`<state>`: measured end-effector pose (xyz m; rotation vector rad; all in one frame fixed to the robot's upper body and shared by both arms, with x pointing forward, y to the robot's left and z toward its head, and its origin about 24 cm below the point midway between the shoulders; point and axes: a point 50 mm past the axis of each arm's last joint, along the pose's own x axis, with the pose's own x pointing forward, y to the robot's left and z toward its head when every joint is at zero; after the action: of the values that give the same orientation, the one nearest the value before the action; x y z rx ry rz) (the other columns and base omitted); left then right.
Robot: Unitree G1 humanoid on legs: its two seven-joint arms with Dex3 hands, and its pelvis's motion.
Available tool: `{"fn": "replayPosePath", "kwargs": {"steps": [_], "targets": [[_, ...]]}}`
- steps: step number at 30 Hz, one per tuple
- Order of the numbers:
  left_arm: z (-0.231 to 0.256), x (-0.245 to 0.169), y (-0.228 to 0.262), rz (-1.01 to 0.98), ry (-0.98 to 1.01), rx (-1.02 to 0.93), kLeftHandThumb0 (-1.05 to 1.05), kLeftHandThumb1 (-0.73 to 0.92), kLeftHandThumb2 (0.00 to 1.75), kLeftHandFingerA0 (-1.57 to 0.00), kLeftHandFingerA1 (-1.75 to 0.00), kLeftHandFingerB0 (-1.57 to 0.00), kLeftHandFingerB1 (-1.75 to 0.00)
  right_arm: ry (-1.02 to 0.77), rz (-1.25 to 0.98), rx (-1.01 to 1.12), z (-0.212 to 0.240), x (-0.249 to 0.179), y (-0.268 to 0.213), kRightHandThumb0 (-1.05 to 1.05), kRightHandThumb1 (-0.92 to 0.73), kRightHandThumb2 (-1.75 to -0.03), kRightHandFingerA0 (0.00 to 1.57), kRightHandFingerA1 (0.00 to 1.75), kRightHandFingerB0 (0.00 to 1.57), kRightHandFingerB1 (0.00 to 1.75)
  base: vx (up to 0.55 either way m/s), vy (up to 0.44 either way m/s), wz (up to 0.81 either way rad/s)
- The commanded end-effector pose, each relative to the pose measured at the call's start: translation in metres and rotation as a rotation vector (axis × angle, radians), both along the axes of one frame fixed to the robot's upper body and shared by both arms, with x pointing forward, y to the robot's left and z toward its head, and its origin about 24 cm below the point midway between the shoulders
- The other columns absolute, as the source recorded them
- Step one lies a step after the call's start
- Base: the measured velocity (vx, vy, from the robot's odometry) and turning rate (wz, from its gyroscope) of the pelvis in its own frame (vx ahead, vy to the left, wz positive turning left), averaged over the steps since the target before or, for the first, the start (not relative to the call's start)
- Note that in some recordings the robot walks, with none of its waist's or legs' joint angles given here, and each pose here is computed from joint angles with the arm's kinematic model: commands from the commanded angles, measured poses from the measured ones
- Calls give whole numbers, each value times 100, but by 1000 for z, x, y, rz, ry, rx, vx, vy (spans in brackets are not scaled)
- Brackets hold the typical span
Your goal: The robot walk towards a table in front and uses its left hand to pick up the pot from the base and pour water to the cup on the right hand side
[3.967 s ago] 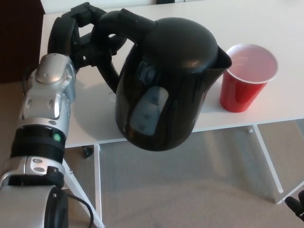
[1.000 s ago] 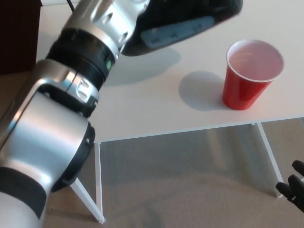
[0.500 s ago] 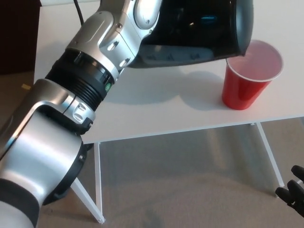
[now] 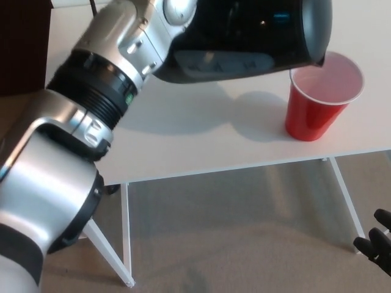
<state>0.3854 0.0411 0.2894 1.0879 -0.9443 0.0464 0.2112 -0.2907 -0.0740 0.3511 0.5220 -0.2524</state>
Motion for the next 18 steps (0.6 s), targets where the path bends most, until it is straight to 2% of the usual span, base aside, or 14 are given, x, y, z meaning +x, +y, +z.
{"fn": "replayPosePath", "kwargs": {"steps": [1,2,4,6,7,9,10,11,12,13,14,15,16,18], "targets": [[22,-6,-5,-49,-121,79,-24,43,84,-122,-136,-85,-100,15,-27,-7,0,-2,-4,-28,-44,-53,72,48,62,45,0,0,0],[25,-8,-8,-49,-165,145,-27,40,84,-124,-135,-88,-91,12,-21,-11,1,-1,-4,-37,-38,-65,67,56,58,53,0,0,0],[26,-8,-8,-49,-182,170,-27,40,84,-124,-135,-88,-91,10,-19,-13,1,-1,-4,-37,-38,-65,67,56,58,53,0,0,0],[30,-10,-12,-51,-277,258,-27,41,85,-126,-135,-93,-100,-1,-8,-19,3,1,-4,-38,-37,-65,68,56,58,53,0,0,0],[31,-11,-14,-44,-320,288,-28,54,58,-93,-173,-87,-134,-1,-8,-22,2,1,-4,-31,-44,-53,72,48,63,45,0,0,0],[31,-11,-16,-44,-353,323,-27,56,58,-92,-173,-84,-136,-1,-5,-27,3,1,-5,-31,-43,-52,73,48,63,45,0,0,0],[31,-11,-18,-37,-403,356,-29,55,58,-93,-172,-86,-133,-1,-8,-28,3,2,-5,-31,-43,-53,73,48,64,45,0,0,0],[31,-12,-20,-36,-420,376,-30,56,57,-95,-175,-81,-139,-2,-7,-28,3,2,-5,-39,-37,-66,68,56,59,53,0,0,0],[31,-12,-23,-35,-439,405,-35,38,79,-127,-145,-97,-128,-5,-4,-27,4,2,-5,-39,-37,-66,68,56,58,53,0,0,0],[31,-13,-25,-33,-442,412,-35,38,79,-127,-145,-97,-128,-6,-2,-26,4,2,-5,-39,-37,-66,68,56,58,53,0,0,0],[30,-13,-26,-35,-447,420,-28,57,57,-95,-175,-75,-157,-7,1,-29,4,2,-6,-40,-38,-67,68,57,58,53,0,0,0],[29,-14,-29,-41,-461,437,-35,45,88,-126,-137,-89,-102,-11,0,-23,4,2,-6,-39,-37,-66,69,57,58,53,0,0,0],[29,-14,-31,-48,-463,454,-29,57,59,-95,-175,-84,-125,-11,-1,-23,4,2,-6,-40,-37,-66,70,57,60,54,0,0,0],[27,-15,-34,-63,-468,474,-28,57,58,-95,-175,-85,-126,-9,0,-27,5,3,-6,-39,-37,-66,69,56,59,54,0,0,0]]}}
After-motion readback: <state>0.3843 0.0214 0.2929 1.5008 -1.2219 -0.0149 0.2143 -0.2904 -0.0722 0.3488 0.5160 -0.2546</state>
